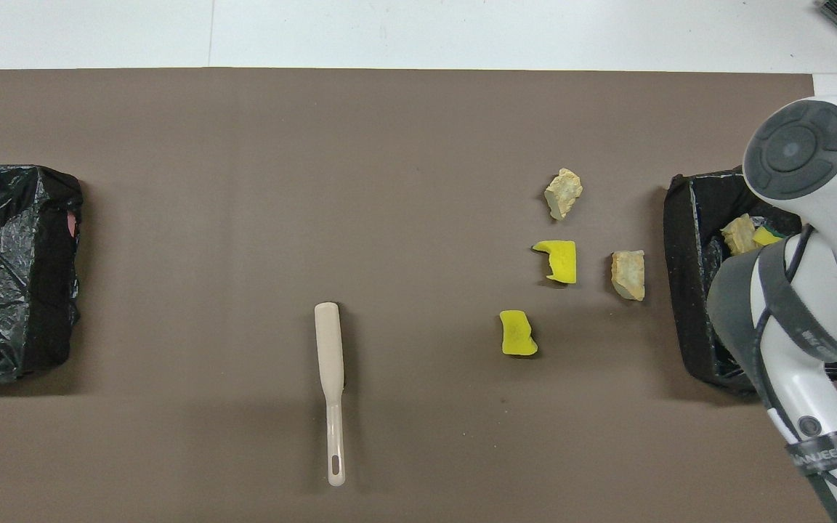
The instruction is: Sweep and dump trash in bin
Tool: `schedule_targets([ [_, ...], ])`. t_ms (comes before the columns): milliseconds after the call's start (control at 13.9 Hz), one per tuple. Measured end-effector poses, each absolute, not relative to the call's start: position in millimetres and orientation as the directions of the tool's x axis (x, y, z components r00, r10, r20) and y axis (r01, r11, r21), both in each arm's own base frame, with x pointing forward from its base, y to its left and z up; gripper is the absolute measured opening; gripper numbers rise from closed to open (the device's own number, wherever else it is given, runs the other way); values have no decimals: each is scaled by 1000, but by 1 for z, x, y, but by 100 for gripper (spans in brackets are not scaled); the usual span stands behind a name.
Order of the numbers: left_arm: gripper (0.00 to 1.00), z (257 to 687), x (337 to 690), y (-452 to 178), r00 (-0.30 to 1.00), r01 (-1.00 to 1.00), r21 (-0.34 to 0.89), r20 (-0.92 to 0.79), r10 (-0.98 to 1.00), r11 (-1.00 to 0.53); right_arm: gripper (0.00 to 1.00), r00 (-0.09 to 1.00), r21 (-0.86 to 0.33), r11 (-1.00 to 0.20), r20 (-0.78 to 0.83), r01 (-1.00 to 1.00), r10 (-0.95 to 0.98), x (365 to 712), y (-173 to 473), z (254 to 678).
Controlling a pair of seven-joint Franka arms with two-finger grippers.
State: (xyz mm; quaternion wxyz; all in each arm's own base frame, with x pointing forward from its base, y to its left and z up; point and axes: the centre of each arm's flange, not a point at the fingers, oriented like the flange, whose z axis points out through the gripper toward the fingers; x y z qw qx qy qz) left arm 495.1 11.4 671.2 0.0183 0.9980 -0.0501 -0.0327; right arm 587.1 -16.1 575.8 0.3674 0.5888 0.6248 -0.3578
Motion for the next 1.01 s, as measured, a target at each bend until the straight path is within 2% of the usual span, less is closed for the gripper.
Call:
schedule_targets([
  [577,100,670,499,3,998,-34,34,-54,-36,-999,33,46,62,20,-881,998,471,583,-5,593],
  [793,100,671,499,-2,998,-41,33,-51,-42,-999,33,161,165,-44,-816,985,555,582,4,607],
  [1010,100,668,499,0,997,-42,34,-58,-44,-999,33,317,243,-205,-667,948,675,580,19,592],
])
